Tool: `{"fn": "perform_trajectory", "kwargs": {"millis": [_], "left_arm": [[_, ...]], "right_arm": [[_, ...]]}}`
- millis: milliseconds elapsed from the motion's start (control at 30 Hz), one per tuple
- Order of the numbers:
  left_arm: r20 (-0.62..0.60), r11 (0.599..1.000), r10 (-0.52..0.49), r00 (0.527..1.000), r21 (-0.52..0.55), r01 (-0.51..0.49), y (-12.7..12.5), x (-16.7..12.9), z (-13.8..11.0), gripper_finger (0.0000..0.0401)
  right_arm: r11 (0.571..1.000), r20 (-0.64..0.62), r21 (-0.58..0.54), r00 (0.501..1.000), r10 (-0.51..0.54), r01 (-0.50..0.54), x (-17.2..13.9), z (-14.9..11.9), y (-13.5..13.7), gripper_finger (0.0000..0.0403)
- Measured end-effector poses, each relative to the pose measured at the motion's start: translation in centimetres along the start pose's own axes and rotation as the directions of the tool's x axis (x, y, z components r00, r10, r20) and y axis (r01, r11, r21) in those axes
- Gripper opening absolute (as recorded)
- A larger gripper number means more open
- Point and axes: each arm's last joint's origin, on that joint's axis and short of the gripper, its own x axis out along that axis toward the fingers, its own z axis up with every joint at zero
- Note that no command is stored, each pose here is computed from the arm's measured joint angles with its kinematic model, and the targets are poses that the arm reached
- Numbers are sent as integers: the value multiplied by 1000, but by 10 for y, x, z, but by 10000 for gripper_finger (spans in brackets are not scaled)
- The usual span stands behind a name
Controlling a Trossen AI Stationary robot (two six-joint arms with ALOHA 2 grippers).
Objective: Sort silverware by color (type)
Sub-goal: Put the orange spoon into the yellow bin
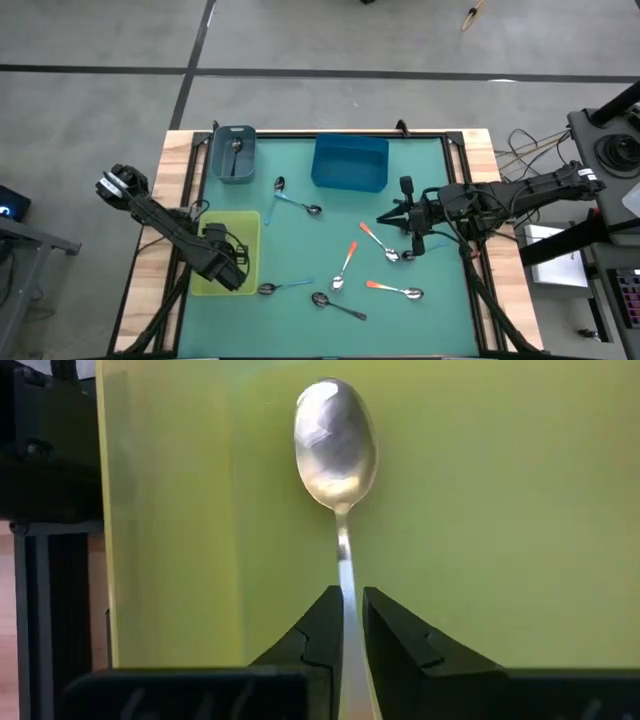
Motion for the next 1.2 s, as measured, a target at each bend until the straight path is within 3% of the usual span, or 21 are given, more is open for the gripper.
{"fn": "perform_trajectory", "kwargs": {"millis": [367,533,733,933,1100,1200], "left_arm": [[-26,1000,10,1000,1,-10,0,-2,-1,95],[-62,996,-53,997,68,57,-10,-20,-4,100],[-77,975,-133,988,169,145,-19,-37,-4,83],[-91,946,-195,977,244,212,-29,-36,-3,61],[-108,920,-204,973,318,228,-40,-28,-3,25],[-139,915,-139,980,360,181,-42,-20,-4,5]], "right_arm": [[1000,-1,0,1000,1,-1,0,0,0,13],[1000,-1,0,1000,0,0,0,0,0,13],[1000,0,-1,1000,0,0,0,0,0,13],[1000,0,-6,1000,0,0,0,0,0,13],[1000,0,-8,1000,0,0,0,0,0,13],[1000,0,-8,1000,0,0,0,0,0,13]]}}
